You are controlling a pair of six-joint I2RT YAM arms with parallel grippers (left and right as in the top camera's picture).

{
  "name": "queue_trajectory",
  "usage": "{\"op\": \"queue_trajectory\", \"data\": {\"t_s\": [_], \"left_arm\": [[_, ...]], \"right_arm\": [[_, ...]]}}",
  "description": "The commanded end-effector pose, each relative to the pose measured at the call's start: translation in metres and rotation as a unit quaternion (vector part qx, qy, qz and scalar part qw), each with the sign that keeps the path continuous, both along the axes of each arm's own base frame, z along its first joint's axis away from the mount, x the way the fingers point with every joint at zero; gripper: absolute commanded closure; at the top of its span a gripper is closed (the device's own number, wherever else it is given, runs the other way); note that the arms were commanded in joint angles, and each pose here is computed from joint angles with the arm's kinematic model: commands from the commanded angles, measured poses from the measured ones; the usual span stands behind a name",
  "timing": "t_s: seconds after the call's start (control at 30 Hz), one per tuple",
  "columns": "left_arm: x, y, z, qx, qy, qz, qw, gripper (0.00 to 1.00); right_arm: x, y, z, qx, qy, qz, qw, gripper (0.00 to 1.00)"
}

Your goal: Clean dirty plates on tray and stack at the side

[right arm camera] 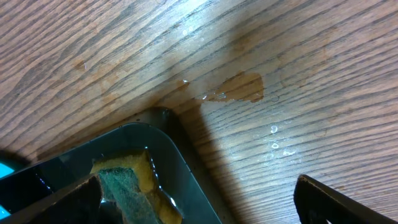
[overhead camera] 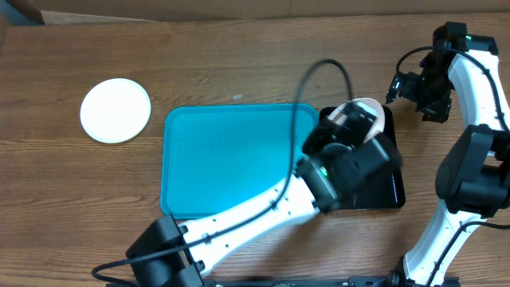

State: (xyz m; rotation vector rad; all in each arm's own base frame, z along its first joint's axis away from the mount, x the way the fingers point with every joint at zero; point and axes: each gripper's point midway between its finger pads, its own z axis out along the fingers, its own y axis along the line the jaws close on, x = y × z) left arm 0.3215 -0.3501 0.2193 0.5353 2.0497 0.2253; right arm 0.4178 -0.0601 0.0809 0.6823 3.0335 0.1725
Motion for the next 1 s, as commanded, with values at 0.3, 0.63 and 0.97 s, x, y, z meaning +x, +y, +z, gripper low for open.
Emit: {"op": "queue_trajectory", "data": {"t_s": [0.3,0.63,0.97], "left_arm": [[-0.015,0.000,0.075,0.056,-0.153,0.040,0.986,0.96],[-0.014,0.001,0.076,0.053,-0.154,0.042,0.986,0.96],[-0.009,0.007,0.105,0.079,-0.203,0.073,0.973,0.96]], "right_arm": [[0.006,0.000,0.018,-0.005,-0.026,-0.001,1.000,0.00],[0.006,0.000,0.018,-0.005,-0.026,-0.001,1.000,0.00],[0.006,0.000,0.018,-0.005,-0.026,-0.001,1.000,0.00]]}}
